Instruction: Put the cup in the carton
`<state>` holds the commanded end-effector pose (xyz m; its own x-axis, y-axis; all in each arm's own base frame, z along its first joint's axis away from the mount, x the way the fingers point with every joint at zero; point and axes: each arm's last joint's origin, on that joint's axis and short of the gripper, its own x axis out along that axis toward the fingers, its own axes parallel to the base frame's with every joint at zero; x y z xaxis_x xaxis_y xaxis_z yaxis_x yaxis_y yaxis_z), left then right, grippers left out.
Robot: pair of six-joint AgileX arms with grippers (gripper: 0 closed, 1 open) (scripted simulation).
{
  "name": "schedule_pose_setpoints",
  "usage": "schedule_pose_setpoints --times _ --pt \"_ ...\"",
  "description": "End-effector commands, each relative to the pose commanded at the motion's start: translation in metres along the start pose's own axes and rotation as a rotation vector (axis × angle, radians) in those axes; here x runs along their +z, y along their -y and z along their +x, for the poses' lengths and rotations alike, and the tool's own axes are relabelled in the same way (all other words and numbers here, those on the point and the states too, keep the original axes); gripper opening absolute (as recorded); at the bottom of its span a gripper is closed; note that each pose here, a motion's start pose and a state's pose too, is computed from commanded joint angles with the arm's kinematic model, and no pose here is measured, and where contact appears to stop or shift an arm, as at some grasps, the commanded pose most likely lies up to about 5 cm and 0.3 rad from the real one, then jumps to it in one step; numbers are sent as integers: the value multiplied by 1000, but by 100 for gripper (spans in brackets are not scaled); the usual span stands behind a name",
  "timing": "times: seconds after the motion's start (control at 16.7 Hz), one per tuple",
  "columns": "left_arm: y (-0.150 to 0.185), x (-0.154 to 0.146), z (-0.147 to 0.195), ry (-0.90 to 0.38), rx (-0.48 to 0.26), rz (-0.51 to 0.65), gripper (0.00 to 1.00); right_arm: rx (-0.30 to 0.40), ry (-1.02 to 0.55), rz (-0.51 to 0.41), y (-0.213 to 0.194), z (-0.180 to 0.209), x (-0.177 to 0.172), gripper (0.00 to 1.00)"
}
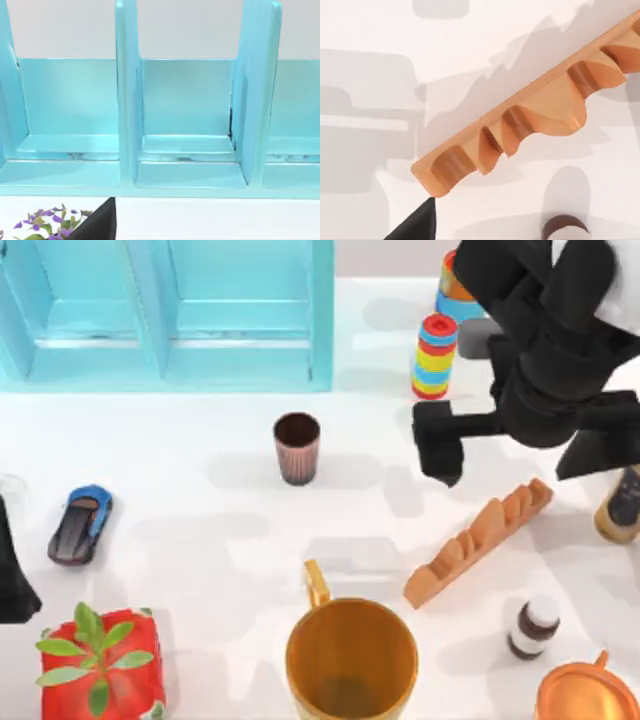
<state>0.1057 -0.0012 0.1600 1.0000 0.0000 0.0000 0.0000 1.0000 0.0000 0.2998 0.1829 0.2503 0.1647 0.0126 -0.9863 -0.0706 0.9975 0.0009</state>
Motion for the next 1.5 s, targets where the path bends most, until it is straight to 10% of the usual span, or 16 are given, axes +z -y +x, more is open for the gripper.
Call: schedule_pose_setpoints --times 0.3,0.66,1.5 --pt "0 0 0 0 0 0 100 -104 -84 0 -76 35 49 100" --pt "0 0 0 0 0 0 100 -63 55 46 -132 33 77 100" --pt "0 0 0 0 0 0 100 -23 128 77 -145 46 88 100"
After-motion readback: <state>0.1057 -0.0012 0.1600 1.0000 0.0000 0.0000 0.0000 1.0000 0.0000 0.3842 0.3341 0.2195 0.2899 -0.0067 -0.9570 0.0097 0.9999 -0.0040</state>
